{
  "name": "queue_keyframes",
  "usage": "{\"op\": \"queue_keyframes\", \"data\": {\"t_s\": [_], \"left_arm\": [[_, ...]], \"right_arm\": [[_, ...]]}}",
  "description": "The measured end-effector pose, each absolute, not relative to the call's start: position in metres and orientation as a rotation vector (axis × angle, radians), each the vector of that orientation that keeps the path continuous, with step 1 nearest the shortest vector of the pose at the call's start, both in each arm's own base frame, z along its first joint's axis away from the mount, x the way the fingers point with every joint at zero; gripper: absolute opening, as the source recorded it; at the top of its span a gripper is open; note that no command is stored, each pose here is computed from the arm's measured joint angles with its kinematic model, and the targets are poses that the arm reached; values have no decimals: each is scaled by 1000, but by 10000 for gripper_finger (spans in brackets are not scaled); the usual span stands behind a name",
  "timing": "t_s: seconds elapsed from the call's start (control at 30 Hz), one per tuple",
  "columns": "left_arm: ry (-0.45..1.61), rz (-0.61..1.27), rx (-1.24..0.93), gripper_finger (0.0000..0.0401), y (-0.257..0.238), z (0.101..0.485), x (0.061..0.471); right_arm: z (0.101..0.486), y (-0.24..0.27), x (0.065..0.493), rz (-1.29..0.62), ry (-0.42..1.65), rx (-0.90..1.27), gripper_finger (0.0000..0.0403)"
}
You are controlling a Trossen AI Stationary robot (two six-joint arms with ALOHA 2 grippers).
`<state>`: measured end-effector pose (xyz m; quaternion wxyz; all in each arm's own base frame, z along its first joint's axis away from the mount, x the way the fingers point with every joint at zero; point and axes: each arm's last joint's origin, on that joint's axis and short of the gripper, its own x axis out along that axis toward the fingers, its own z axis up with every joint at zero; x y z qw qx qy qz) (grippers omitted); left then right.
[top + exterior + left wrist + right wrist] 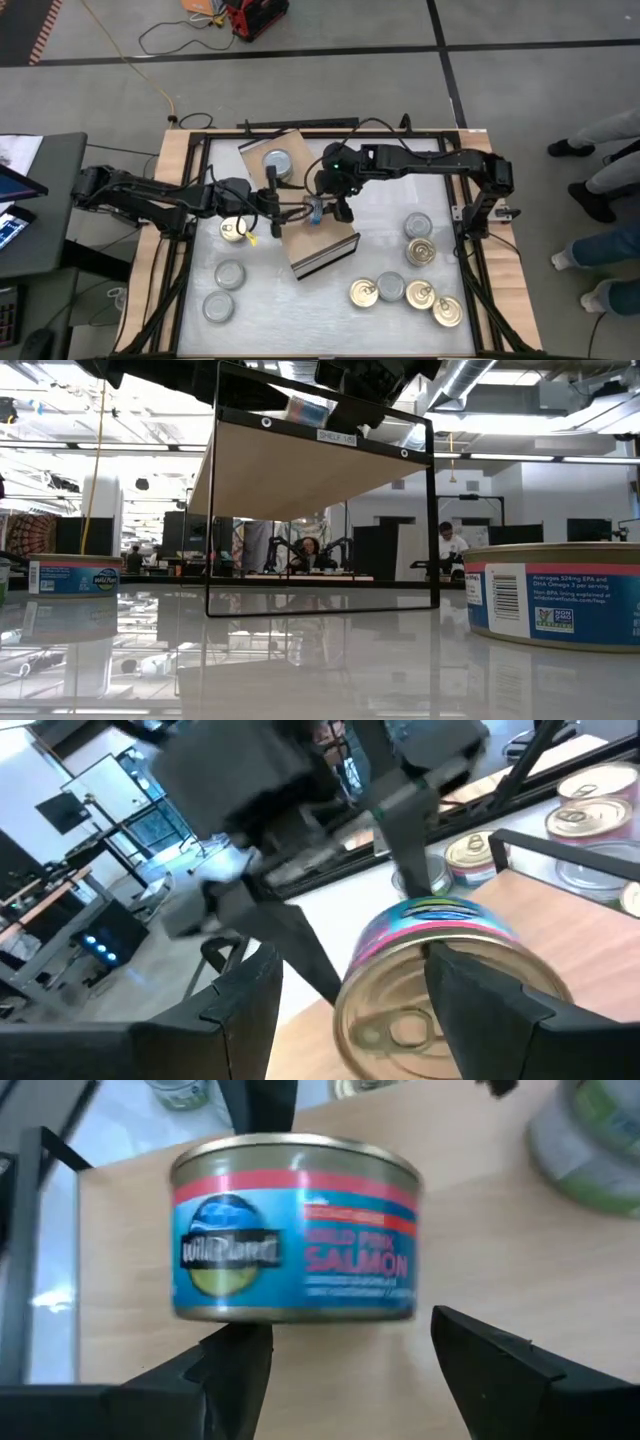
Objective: Stack canned seafood by type on shelf
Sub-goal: Put the blue tuna can on the shelf
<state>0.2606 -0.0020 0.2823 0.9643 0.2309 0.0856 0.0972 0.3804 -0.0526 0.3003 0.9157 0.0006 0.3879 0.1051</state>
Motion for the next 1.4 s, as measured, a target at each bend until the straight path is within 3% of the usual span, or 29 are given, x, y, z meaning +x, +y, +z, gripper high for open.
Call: {"op": "queue_keyframes", "data": {"t_s": [0.27, 0.77, 1.2, 1.4], "left_arm": [[182, 201, 454, 228, -2, 282, 260], [193, 194, 482, 228, -7, 281, 259], [150, 133, 484, 228, -29, 297, 238], [217, 167, 498, 228, -35, 291, 235]], "right_arm": [[304, -34, 381, 173, 805, -176, 294], [301, -44, 363, 57, 935, -52, 295], [344, -31, 334, 1, 828, 11, 297], [347, 2, 337, 29, 791, -29, 321]]}}
